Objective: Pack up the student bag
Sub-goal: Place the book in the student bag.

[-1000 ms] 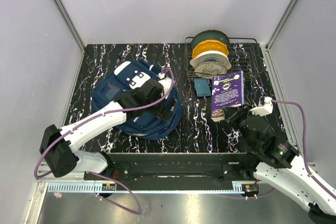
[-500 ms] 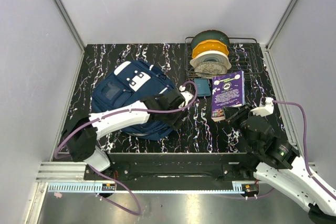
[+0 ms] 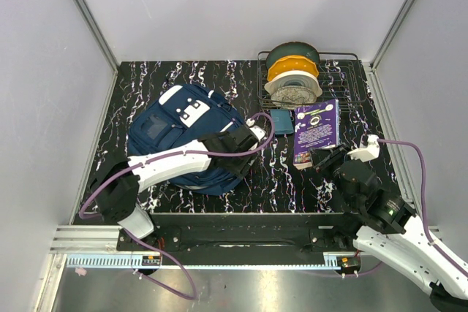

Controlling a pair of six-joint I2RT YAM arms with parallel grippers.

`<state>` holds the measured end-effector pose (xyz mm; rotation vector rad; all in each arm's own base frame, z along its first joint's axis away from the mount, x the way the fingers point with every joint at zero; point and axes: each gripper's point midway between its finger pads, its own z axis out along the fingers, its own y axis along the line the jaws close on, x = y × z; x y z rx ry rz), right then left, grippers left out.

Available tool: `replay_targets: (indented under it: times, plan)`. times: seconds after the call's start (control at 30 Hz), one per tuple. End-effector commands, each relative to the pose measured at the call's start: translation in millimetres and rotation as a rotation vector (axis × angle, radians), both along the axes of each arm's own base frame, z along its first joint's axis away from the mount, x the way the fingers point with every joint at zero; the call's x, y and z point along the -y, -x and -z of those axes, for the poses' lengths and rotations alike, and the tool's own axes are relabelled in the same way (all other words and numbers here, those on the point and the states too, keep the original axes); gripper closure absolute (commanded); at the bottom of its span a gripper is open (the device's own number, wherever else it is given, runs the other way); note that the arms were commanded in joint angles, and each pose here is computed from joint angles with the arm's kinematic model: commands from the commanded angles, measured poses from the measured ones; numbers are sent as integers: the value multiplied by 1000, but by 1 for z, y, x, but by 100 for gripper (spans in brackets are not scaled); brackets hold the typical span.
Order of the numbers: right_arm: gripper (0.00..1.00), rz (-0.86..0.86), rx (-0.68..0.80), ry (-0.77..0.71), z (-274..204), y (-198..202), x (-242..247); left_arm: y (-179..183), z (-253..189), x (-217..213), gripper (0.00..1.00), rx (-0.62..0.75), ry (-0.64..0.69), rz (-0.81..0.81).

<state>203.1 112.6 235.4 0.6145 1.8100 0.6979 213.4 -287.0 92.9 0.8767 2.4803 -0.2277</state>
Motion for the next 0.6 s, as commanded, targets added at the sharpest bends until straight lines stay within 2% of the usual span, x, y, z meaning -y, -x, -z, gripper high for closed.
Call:
replay_targets:
  times: [0.0, 0.17, 0.57]
  plan:
    - [100, 31, 66, -82, -26, -5, 1, -14, -2, 1, 51, 50, -27, -50]
    - [100, 33, 61, -88, -24, -5, 1, -16, 1, 0, 58, 53, -33, -60]
    - [99, 32, 54, -79, -21, -7, -1, -19, 9, -8, 56, 49, -51, -97]
